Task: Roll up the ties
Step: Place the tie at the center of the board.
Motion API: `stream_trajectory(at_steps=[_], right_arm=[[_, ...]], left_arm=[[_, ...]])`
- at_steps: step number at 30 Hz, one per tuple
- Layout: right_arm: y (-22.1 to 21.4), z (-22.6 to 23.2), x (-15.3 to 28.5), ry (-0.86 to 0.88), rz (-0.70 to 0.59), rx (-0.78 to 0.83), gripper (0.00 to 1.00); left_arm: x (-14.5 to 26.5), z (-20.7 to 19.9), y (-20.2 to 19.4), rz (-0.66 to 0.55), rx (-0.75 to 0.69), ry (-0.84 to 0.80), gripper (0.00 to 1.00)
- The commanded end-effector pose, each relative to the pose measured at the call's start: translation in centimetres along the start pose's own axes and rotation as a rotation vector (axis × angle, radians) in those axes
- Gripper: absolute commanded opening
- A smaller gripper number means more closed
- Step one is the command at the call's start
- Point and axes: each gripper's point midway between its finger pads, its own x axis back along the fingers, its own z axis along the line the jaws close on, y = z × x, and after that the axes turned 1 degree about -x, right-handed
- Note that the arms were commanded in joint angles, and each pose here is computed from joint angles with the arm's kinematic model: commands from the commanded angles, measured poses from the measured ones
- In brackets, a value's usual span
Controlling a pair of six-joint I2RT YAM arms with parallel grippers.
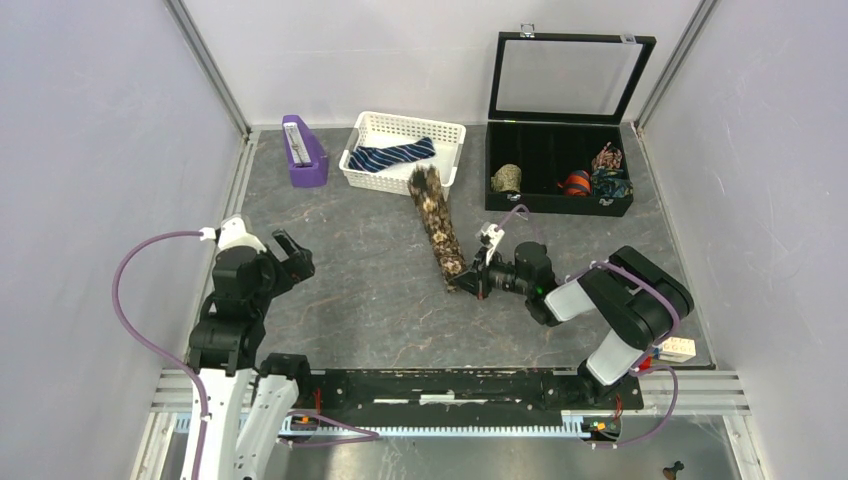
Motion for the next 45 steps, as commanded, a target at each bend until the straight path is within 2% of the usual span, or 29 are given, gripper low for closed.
stream_trajectory(at_steps=[1, 7, 12, 14, 16, 20, 22, 24, 28, 34, 37, 38, 40, 45], right_arm=[[0.8, 0.9, 0.5, 0.009, -0.066, 0.013, 0.00], [1.0, 2.9, 1.1, 0.064, -0.095, -0.043, 0.00], [0.3, 3.2, 2.0, 0.042, -0.071, -0.042, 0.00], [-0.4, 3.0, 2.6, 0.018, -0.058, -0.047, 0.00], [-1.4, 3.4, 3.3, 0.020, -0.040, -0.072, 0.03], [-2.9, 4.9, 4.8, 0.051, -0.039, -0.128, 0.06], [-3.2, 6.2, 5.4, 0.085, -0.056, -0.170, 0.10], [-3.2, 8.0, 5.6, 0.128, -0.076, -0.210, 0.12], [-4.0, 11.4, 5.7, 0.189, -0.085, -0.298, 0.17], [-3.3, 16.9, -0.1, 0.354, -0.090, -0.350, 0.34], [-3.2, 17.8, -1.2, 0.406, -0.079, -0.380, 0.54], [-3.6, 17.6, -1.3, 0.394, -0.060, -0.366, 0.67], [-4.8, 16.6, -1.5, 0.330, -0.001, -0.305, 0.83], [-8.6, 11.3, -0.7, 0.049, 0.198, -0.064, 0.94]], left_arm=[[-0.6, -0.8, 0.5, 0.000, 0.021, -0.026, 1.00], [-1.4, -1.0, 0.0, 0.037, 0.009, -0.026, 1.00], [-2.0, -1.8, 0.4, 0.066, -0.014, -0.048, 1.00], [-2.2, -2.0, 0.9, 0.048, 0.009, -0.043, 1.00], [-2.6, -3.5, 1.1, 0.045, 0.057, -0.114, 1.00], [-4.4, -6.5, -1.1, 0.127, 0.137, -0.272, 1.00], [-5.3, -7.5, -2.9, 0.216, 0.140, -0.320, 1.00], [-6.4, -8.1, -4.8, 0.307, 0.143, -0.336, 1.00], [-7.0, -9.9, -6.3, 0.347, 0.072, -0.344, 1.00], [-6.5, -11.6, -6.7, 0.344, 0.011, -0.358, 1.00], [-5.6, -10.9, -7.0, 0.345, -0.011, -0.338, 1.00], [-5.2, -10.6, -6.9, 0.337, -0.022, -0.334, 1.00], [-4.2, -10.2, -7.1, 0.332, -0.046, -0.330, 1.00], [-2.2, -9.9, -8.0, 0.365, -0.062, -0.319, 0.97]])
